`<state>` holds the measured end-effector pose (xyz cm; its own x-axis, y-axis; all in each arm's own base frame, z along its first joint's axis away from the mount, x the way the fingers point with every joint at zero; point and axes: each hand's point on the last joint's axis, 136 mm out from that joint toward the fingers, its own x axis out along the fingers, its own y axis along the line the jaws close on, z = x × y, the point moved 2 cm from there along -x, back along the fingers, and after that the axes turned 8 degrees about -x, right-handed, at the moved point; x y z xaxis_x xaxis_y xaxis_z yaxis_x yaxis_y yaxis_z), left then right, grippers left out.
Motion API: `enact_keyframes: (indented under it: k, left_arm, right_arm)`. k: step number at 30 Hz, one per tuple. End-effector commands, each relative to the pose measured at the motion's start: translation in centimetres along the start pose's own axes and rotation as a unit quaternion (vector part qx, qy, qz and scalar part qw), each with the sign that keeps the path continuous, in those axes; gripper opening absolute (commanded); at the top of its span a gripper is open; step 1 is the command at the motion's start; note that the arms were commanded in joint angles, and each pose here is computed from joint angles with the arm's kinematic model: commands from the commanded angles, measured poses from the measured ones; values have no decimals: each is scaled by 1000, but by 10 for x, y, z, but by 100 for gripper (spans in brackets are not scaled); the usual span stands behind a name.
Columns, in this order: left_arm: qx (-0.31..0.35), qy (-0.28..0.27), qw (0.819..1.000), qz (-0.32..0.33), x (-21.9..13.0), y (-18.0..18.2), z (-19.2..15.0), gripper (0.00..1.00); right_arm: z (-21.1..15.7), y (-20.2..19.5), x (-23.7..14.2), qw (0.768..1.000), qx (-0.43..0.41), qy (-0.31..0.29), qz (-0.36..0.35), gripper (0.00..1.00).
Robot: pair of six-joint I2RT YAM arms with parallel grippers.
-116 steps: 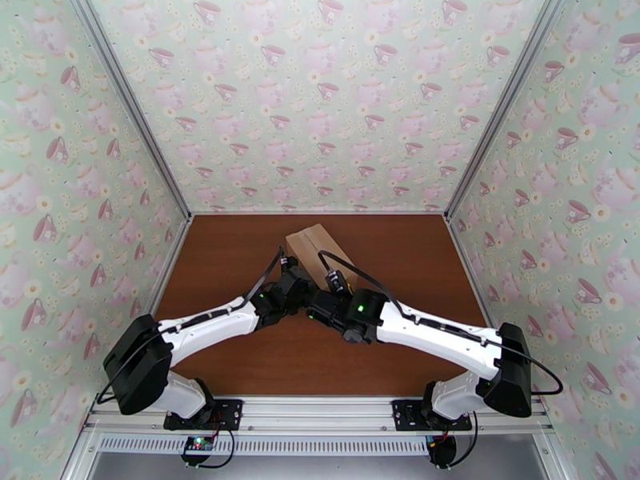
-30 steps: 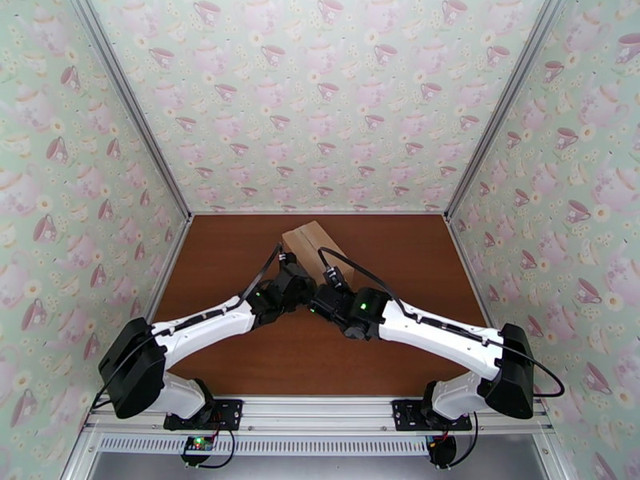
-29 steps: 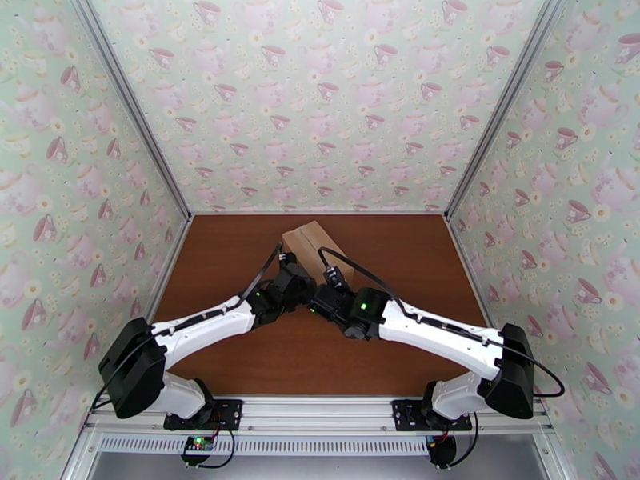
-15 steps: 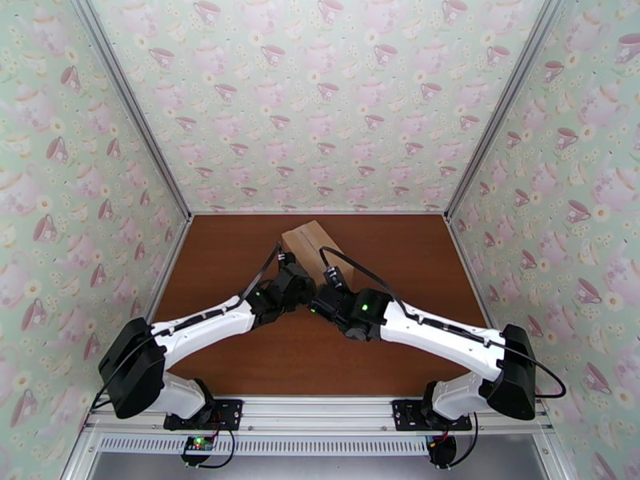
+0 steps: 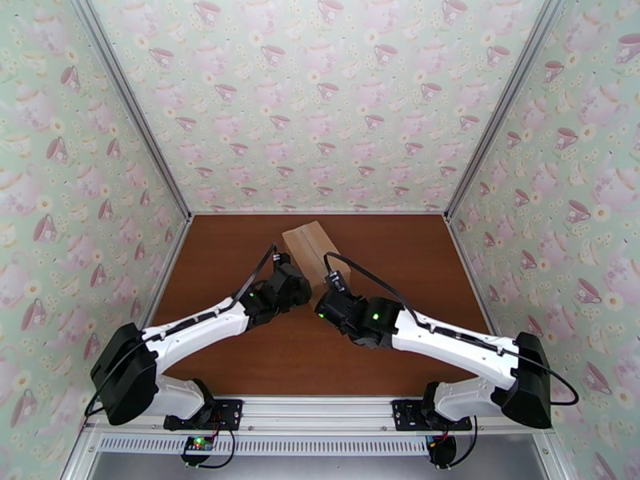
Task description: Unpack the express box
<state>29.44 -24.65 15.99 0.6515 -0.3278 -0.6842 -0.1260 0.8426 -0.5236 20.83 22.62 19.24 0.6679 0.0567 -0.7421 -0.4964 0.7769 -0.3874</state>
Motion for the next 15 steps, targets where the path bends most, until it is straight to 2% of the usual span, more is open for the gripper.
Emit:
enact_keyframes:
  k: [1,6,15]
  left_arm:
    - [0,-39,998,-48,-15,-23,26,43]
    - [16,-57,998,-34,-26,-17,42,43]
    - [45,-111,992,-33,-50,-27,97,44]
  right_arm:
    - [-4,41,-7,993,-55,-7,108,0]
    - [-6,35,-6,993,-70,-4,91,0]
    - [-4,25,-5,994,-95,-1,58,0]
